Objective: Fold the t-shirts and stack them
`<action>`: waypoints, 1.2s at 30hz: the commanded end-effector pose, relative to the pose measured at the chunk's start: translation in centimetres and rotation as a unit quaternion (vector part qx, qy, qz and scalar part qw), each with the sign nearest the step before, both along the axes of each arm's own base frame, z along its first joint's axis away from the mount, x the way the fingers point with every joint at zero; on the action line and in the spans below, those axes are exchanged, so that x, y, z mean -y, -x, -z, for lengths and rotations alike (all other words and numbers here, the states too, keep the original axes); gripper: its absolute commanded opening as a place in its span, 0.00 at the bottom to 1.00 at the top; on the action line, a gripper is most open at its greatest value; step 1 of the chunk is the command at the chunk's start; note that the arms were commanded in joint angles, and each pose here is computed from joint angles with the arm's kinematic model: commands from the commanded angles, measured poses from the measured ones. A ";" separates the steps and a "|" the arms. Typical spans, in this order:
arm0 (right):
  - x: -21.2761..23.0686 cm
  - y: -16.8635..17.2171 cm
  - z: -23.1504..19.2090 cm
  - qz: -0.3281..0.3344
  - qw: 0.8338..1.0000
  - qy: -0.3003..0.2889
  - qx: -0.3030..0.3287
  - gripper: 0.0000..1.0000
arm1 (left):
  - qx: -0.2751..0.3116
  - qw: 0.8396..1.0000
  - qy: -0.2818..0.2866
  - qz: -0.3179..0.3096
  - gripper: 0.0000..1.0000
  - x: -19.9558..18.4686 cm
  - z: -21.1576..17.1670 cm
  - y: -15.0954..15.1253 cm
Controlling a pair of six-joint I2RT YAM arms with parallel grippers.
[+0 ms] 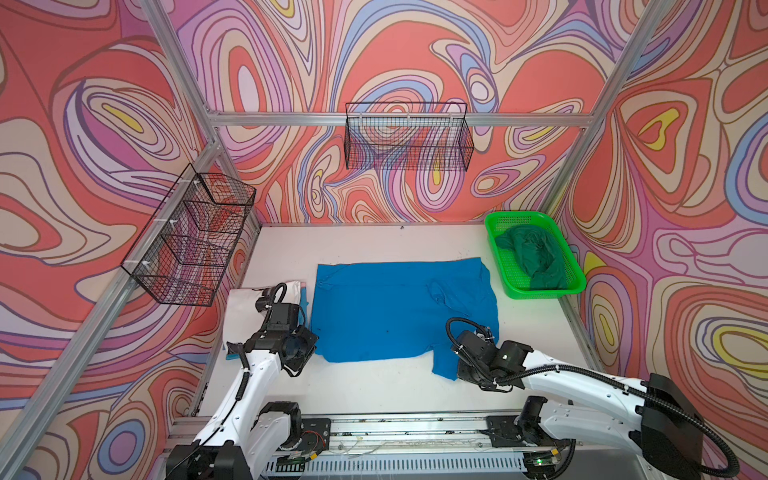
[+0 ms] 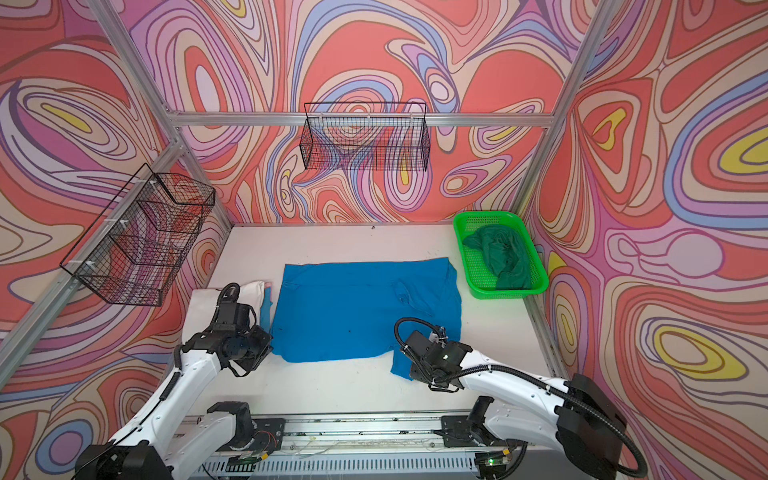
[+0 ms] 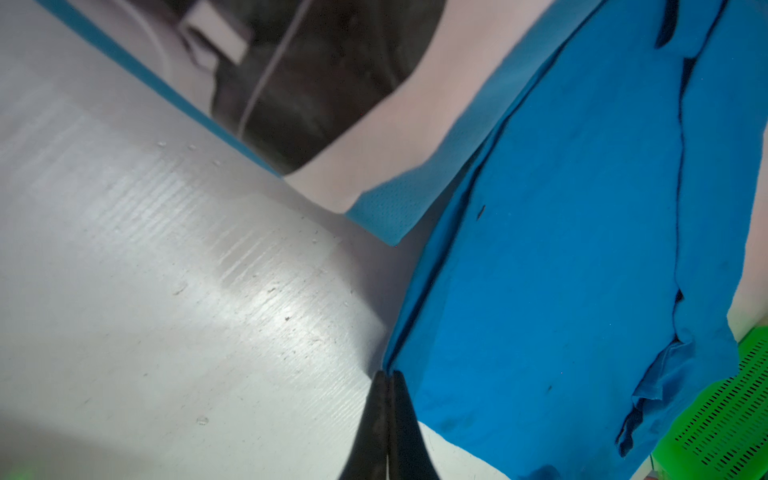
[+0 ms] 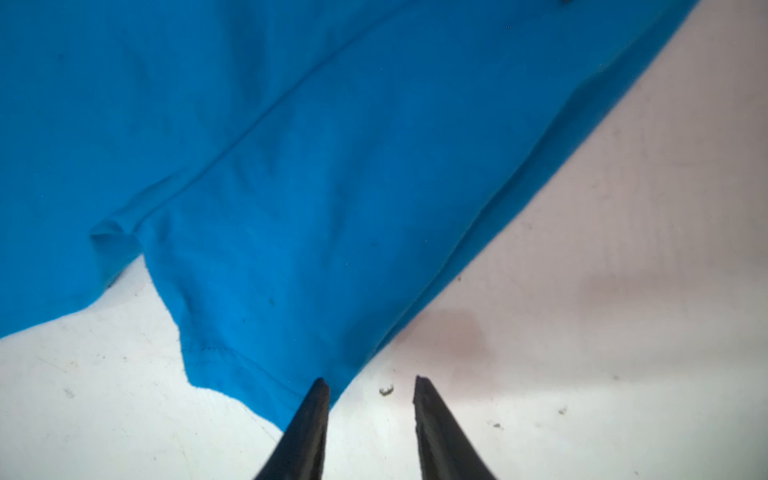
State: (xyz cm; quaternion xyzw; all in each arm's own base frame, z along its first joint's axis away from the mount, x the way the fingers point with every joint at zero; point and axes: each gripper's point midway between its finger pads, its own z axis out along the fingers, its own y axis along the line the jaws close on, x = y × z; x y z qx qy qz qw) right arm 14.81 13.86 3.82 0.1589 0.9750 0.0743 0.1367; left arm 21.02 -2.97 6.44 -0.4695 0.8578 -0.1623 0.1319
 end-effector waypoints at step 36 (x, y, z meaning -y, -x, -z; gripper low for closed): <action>-2.8 -1.8 -0.6 -0.029 0.995 0.053 0.076 0.41 | 0.018 0.999 0.028 0.040 0.00 1.9 -1.6 -0.7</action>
